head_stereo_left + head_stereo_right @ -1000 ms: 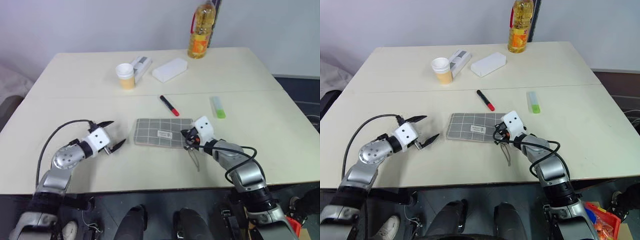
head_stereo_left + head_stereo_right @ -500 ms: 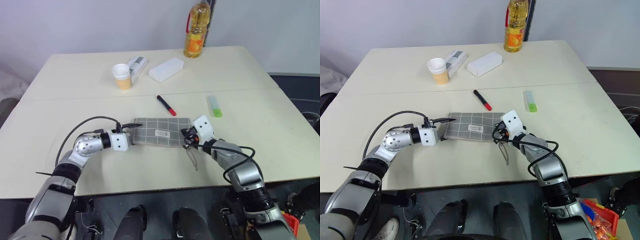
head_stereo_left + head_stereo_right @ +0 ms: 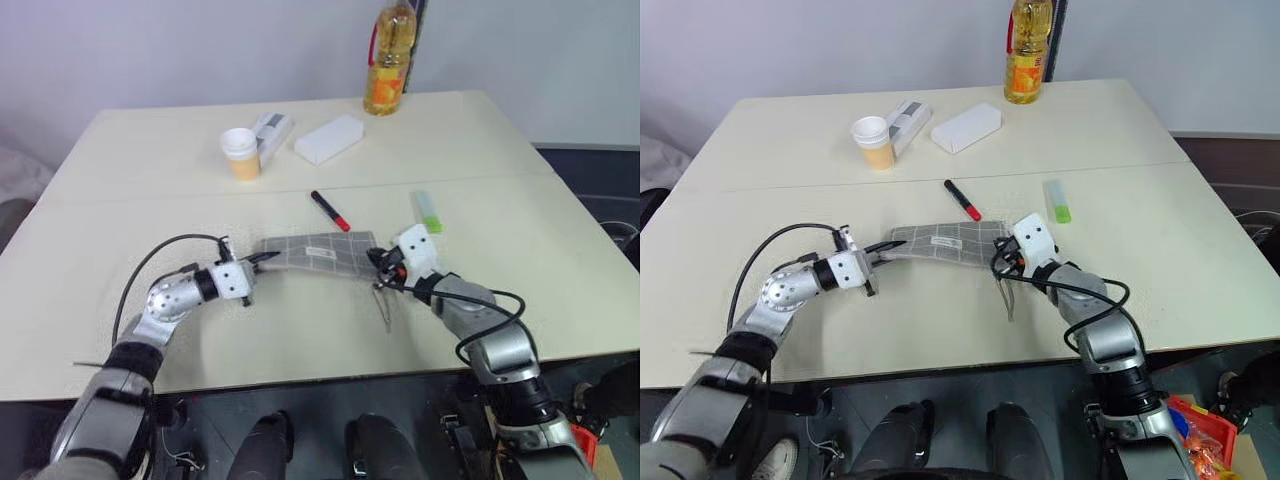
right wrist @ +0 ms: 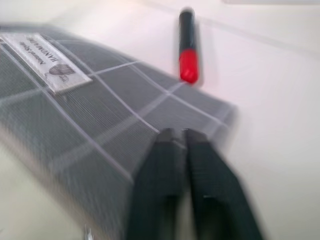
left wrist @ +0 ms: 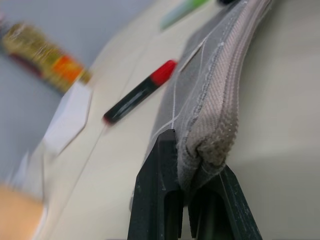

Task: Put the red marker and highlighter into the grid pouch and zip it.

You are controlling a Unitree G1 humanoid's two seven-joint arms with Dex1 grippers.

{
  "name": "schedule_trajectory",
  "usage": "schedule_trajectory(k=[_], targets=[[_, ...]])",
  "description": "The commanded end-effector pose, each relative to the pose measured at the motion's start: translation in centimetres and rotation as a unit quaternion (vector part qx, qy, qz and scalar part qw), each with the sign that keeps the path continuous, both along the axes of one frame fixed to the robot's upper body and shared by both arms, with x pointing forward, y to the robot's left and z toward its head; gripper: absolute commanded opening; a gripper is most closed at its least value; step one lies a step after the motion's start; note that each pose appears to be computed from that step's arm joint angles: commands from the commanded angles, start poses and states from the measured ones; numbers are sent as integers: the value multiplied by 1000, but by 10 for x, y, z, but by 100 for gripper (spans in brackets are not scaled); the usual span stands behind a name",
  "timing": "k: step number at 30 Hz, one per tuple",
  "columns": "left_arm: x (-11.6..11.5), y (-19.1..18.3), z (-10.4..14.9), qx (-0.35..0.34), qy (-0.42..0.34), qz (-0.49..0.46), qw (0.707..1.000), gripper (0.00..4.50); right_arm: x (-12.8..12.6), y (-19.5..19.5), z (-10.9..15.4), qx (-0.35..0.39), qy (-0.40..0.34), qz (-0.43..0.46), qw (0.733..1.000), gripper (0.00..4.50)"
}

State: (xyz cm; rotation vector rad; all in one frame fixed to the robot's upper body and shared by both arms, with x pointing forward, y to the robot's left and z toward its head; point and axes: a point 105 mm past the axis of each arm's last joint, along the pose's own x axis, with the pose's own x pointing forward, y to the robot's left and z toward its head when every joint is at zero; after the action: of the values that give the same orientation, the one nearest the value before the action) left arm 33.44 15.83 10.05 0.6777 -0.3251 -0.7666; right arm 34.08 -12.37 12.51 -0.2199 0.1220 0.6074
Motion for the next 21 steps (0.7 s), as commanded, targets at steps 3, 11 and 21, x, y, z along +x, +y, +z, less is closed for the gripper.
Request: schedule_trajectory(k=[3,11,21], targets=[[-19,20,24,-59,0,82,995,0,-13,2,26,26,-21,47,998,344],[-51,33,9,-74,40,168,982,0,-27,20,9,43,32,92,994,446],[-54,29,1,-71,50,170,982,0,1,42,-9,57,50,41,996,362]])
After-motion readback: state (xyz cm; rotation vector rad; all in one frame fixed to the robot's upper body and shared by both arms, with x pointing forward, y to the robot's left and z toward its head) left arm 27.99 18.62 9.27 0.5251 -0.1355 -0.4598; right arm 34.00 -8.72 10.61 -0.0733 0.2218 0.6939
